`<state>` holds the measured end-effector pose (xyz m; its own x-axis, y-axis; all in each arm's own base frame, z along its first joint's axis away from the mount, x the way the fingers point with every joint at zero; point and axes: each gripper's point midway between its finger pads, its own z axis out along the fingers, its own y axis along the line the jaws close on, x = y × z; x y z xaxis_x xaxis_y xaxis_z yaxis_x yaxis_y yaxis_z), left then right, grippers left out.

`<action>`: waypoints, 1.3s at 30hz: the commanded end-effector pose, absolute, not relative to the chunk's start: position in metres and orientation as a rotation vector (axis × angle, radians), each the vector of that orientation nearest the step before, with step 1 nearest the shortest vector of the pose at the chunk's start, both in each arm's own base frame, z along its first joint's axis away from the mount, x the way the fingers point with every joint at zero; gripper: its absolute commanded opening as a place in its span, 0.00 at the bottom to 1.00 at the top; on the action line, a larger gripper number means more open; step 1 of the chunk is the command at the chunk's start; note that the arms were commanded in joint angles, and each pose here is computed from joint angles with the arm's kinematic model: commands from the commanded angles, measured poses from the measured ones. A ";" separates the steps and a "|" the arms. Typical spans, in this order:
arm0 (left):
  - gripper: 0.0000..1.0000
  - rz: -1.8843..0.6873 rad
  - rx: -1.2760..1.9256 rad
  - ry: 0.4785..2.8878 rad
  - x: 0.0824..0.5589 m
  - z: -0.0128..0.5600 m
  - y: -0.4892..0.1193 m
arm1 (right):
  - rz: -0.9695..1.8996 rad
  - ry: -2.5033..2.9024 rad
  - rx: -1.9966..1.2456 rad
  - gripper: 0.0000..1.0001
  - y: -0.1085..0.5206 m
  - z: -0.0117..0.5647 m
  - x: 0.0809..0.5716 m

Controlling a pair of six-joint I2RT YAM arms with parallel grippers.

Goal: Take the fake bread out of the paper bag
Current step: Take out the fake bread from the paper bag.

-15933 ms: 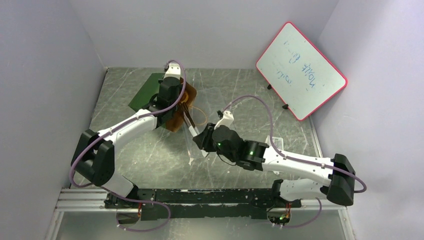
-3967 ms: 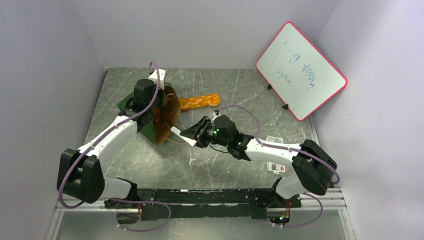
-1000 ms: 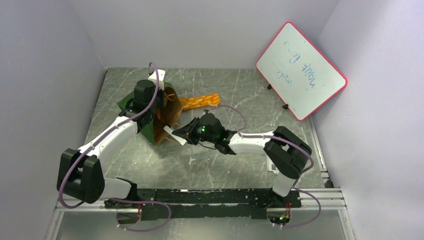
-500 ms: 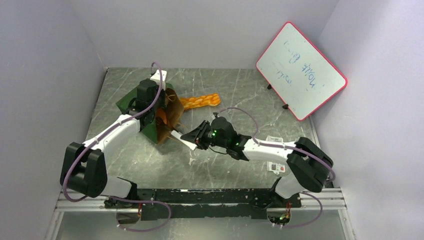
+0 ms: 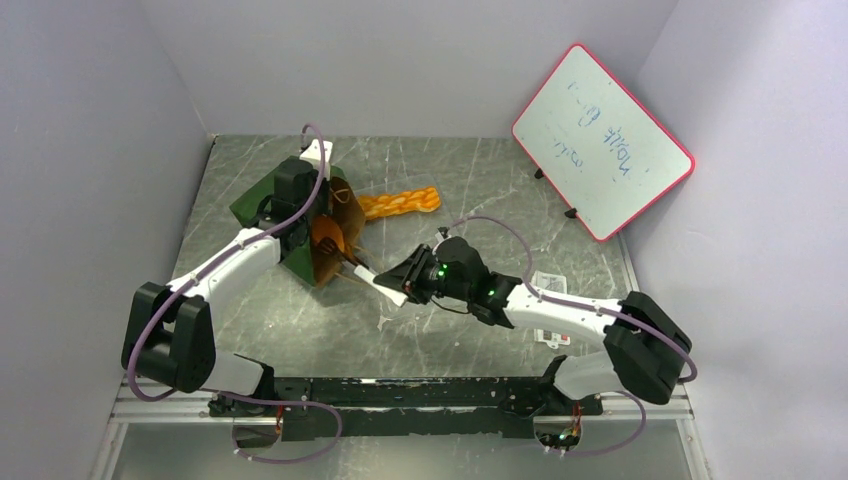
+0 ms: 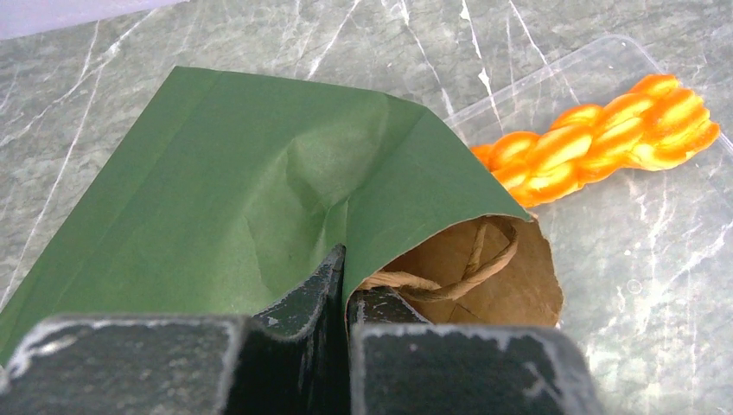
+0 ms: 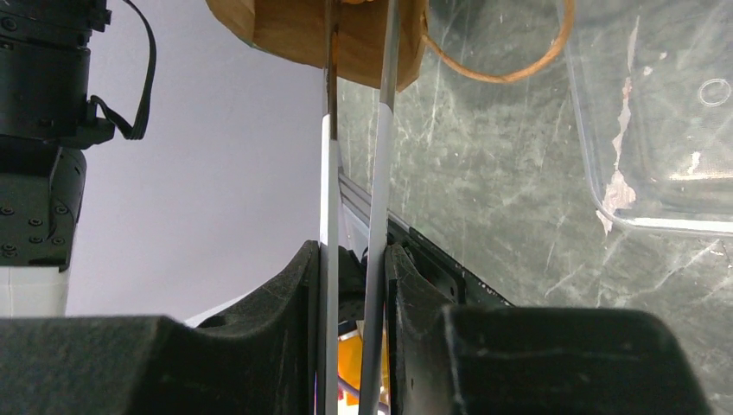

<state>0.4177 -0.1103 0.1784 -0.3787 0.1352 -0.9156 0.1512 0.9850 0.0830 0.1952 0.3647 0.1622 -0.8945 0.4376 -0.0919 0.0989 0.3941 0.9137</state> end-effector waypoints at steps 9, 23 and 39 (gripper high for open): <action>0.07 0.021 0.134 1.929 0.430 0.199 -0.088 | 1.496 2.269 0.397 0.00 0.352 0.195 0.194; 0.07 0.060 0.057 1.961 0.435 0.194 -0.069 | 1.438 2.230 0.303 0.00 0.337 0.212 0.190; 0.07 0.099 -0.002 1.992 0.434 0.186 -0.056 | 1.222 2.101 0.107 0.00 0.303 0.243 0.196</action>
